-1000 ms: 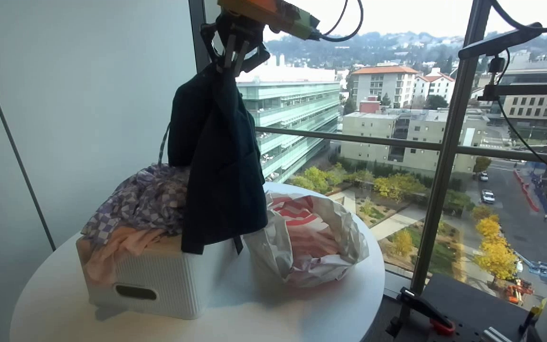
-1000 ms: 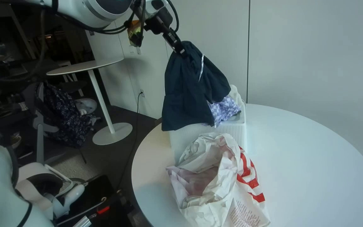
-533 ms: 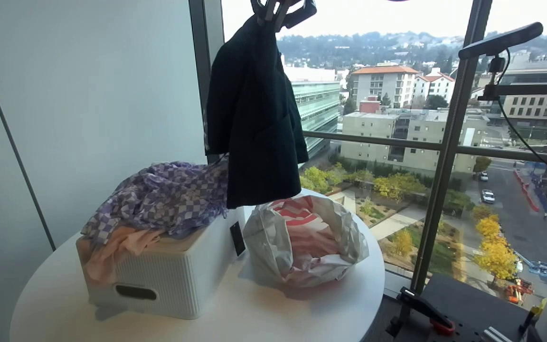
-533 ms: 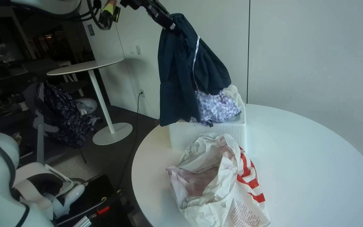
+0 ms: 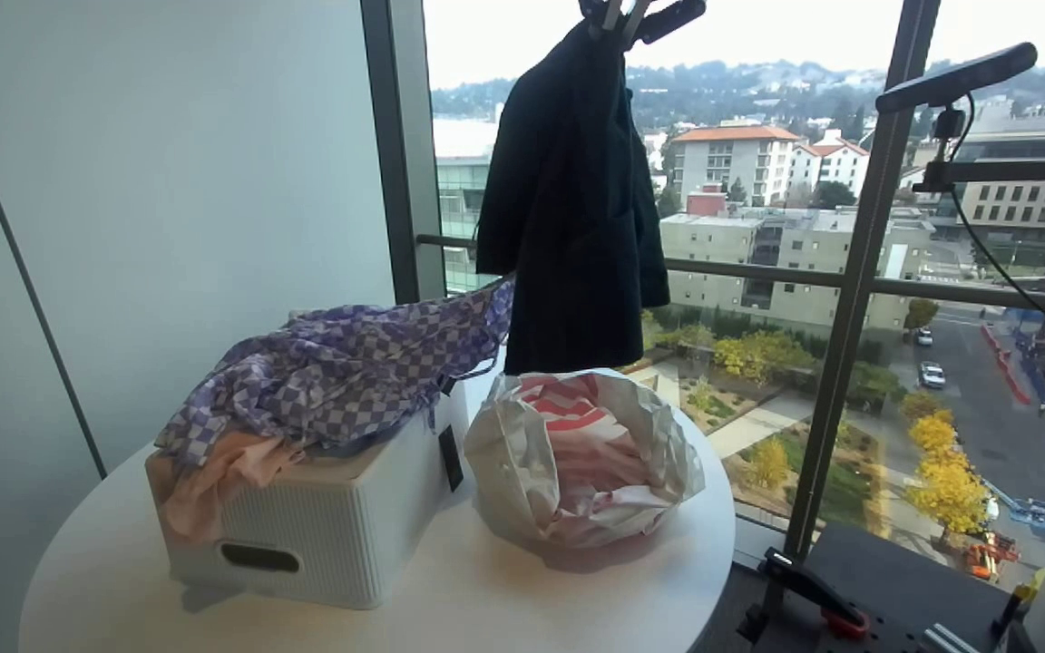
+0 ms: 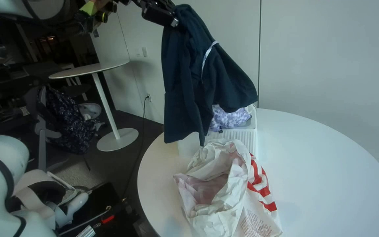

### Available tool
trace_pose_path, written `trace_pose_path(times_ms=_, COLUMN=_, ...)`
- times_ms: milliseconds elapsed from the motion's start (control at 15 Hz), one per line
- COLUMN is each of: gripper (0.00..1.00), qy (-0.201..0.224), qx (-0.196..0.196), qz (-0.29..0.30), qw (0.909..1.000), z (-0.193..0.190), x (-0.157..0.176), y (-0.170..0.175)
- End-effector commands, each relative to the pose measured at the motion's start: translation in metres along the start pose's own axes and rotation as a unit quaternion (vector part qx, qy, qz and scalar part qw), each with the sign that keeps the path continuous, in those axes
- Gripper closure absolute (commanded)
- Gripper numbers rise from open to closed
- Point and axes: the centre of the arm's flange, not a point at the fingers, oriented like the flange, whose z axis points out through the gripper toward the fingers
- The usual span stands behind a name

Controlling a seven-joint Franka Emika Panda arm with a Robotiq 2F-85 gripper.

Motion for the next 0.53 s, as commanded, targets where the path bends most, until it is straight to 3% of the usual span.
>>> trace_pose_path(times_ms=0, gripper=0.95, qy=0.026, qx=-0.026, qz=0.014, qw=0.9992, z=0.009, x=-0.010, y=0.014)
trace_pose_path(times_ms=467, gripper=0.95, qy=-0.030, qx=-0.070, qz=-0.003, qw=0.9971, z=0.081, x=-0.042, y=0.036)
